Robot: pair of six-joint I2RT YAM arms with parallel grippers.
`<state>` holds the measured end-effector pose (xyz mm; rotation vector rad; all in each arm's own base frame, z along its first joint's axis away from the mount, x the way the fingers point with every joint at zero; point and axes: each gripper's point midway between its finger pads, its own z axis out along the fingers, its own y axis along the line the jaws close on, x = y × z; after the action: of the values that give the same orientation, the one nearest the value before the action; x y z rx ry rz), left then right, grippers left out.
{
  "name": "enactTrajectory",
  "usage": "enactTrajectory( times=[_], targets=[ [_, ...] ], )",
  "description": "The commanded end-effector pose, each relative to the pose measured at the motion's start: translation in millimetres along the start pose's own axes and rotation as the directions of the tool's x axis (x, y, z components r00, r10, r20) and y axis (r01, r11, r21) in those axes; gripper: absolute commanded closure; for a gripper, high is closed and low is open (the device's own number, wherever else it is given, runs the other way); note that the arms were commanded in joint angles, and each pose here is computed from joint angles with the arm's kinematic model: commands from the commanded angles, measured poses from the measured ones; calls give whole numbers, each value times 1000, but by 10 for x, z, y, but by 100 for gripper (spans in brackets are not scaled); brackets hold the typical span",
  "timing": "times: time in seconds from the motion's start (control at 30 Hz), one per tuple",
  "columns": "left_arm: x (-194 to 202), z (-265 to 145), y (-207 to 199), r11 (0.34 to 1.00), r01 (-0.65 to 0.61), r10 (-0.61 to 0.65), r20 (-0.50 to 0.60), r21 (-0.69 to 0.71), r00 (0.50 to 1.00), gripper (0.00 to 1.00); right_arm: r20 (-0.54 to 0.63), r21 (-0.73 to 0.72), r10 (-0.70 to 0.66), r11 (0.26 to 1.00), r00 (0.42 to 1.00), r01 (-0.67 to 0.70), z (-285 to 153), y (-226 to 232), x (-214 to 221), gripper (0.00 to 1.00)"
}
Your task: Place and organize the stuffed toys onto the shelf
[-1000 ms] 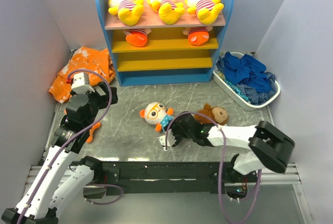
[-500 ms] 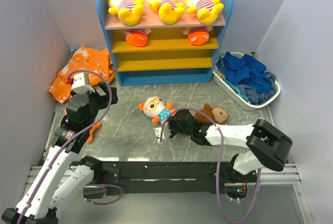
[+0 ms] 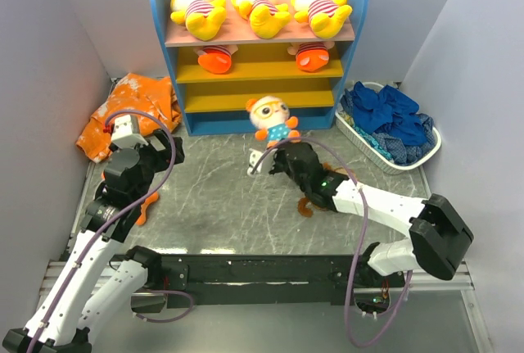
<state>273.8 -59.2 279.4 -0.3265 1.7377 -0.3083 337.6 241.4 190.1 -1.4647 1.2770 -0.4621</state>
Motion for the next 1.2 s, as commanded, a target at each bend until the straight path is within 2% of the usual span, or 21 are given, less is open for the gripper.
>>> enactTrajectory(
  times=[0.0, 0.33, 0.5, 0.83, 1.17],
  targets=[
    [-124, -19, -12, 1000, -6, 6, 49, 8, 999, 4, -89, 178, 95, 981, 991, -78, 20, -526, 251, 100],
    [-136, -29, -1, 1000, -7, 7, 56, 5, 998, 4, -165, 305, 149, 948, 975, -94, 198, -1032, 728, 100],
    [-138, -33, -4, 1000, -7, 7, 57, 7, 998, 4, -211, 298, 140, 952, 967, -73, 402, -1168, 877, 99],
    [-133, -26, -7, 1000, -8, 7, 55, 7, 998, 4, -251, 259, 79, 966, 965, -12, 674, -1238, 1167, 85],
    [-156, -27, 11, 1000, 7, -7, 66, -5, 998, 4, -265, 283, 42, 959, 963, 36, 763, -1307, 1286, 77]
  ],
)
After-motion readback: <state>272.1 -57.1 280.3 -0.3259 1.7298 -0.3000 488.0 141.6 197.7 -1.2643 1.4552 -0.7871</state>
